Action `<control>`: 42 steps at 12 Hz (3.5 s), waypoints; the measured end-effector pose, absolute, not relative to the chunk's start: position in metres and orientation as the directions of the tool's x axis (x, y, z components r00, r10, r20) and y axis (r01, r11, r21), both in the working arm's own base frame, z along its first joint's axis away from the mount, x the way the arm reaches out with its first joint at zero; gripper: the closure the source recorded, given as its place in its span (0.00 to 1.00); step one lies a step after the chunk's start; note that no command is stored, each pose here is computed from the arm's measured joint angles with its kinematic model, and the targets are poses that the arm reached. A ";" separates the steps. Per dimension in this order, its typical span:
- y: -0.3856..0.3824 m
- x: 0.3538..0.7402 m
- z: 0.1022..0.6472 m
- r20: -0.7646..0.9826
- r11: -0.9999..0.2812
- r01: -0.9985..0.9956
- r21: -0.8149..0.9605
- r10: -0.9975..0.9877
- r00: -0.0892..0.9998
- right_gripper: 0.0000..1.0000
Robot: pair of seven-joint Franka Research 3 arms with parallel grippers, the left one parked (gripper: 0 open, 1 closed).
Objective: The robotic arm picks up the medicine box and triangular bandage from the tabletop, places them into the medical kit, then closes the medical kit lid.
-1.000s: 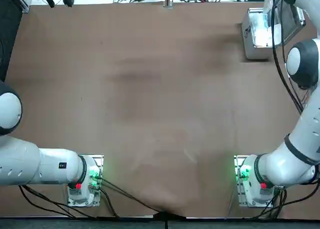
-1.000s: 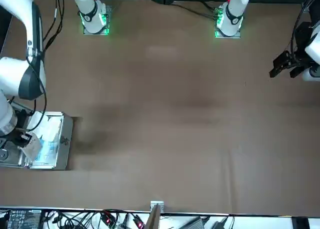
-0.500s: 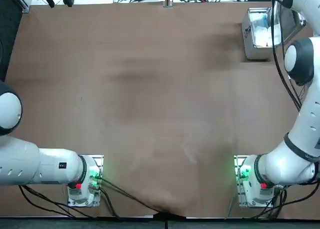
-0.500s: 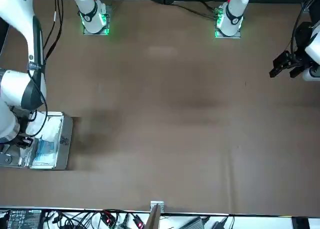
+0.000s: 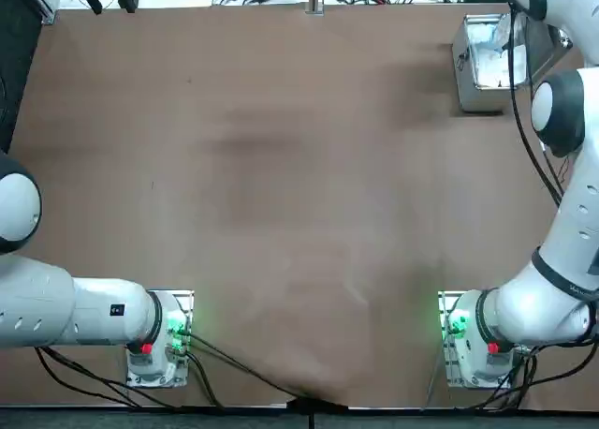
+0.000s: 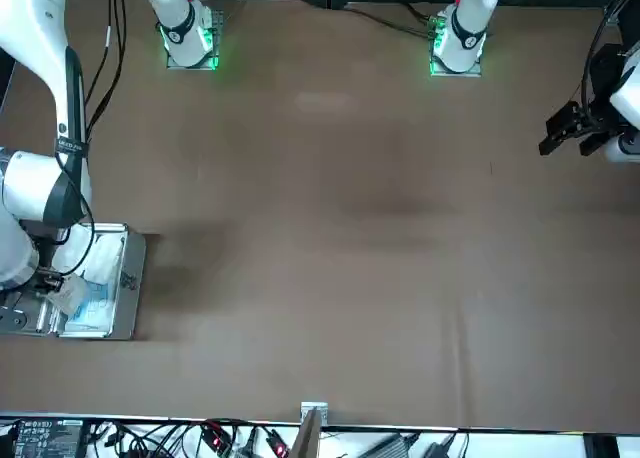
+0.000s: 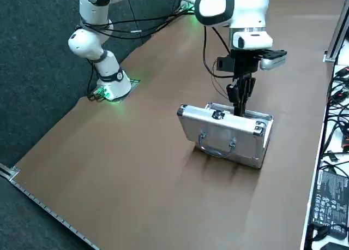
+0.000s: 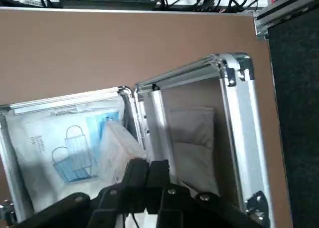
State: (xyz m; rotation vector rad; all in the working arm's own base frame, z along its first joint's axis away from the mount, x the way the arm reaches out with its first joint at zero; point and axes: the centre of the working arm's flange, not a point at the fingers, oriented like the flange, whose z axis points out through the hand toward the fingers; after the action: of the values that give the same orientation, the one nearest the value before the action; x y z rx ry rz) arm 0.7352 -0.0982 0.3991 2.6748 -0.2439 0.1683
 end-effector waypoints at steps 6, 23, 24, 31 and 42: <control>-0.107 0.735 0.403 0.145 -0.861 -0.152 0.486 -0.092 0.985 0.99; -0.078 0.752 0.378 0.216 -0.873 -0.146 0.465 -0.048 0.975 0.94; -0.071 0.753 0.377 0.218 -0.876 -0.146 0.461 -0.047 0.975 0.85; -0.043 0.754 0.382 0.212 -0.889 -0.140 0.437 -0.049 0.976 0.36; -0.130 0.697 0.508 0.046 -0.935 -0.007 0.355 0.010 0.999 0.46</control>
State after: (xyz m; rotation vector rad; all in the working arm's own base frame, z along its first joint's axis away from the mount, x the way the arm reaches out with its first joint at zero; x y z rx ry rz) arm 0.6972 -0.1298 0.5084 2.7778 0.0025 0.0661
